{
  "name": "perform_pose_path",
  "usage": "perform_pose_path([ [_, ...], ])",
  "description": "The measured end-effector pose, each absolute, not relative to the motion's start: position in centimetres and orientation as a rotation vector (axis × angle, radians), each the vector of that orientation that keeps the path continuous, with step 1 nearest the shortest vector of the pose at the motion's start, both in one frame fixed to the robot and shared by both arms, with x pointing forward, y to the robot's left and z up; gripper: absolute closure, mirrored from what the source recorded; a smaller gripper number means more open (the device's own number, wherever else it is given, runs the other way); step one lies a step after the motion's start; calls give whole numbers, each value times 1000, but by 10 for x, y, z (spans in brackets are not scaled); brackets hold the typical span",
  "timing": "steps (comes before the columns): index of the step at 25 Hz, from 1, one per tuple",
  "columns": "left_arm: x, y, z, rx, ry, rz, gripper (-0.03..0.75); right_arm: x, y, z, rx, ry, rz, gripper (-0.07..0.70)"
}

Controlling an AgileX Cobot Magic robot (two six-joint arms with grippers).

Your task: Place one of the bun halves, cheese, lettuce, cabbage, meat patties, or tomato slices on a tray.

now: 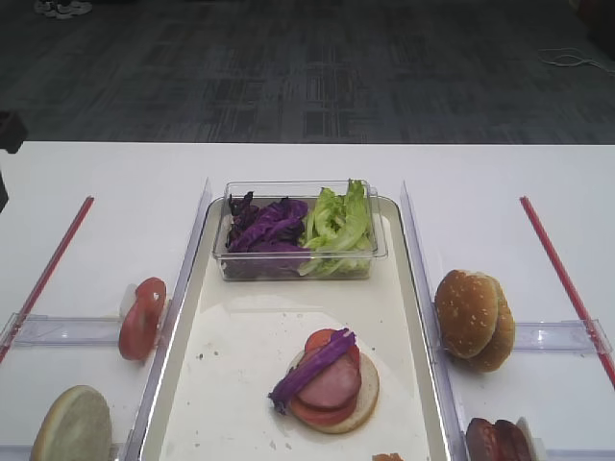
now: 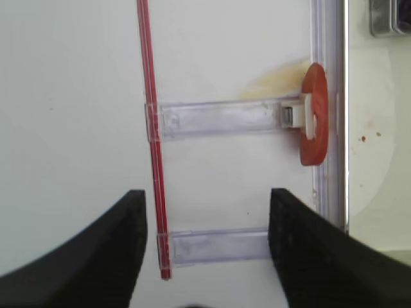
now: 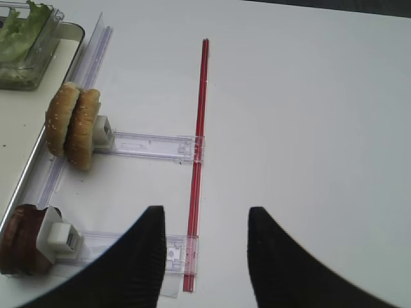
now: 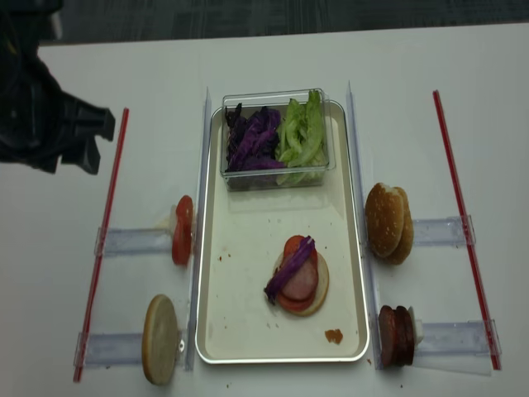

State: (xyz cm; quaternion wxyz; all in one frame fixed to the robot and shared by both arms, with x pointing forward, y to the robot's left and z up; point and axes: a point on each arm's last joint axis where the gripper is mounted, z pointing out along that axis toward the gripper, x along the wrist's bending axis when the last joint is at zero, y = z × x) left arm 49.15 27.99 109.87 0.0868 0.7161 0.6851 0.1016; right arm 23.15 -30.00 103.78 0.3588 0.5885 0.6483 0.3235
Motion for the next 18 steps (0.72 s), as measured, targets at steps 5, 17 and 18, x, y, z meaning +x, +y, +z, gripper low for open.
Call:
perform_pose_path([
  [5,457,283,1103,2105,2027,333,317,232,-300,1038,1518,1672,834,303],
  [17,382,291,1116,1987,1960,451,317,232,-300,1038,1513,1675,832,303],
  [18,376,292,1117,1975,1949,465,317,232,-300,1038,1513,1675,832,303],
])
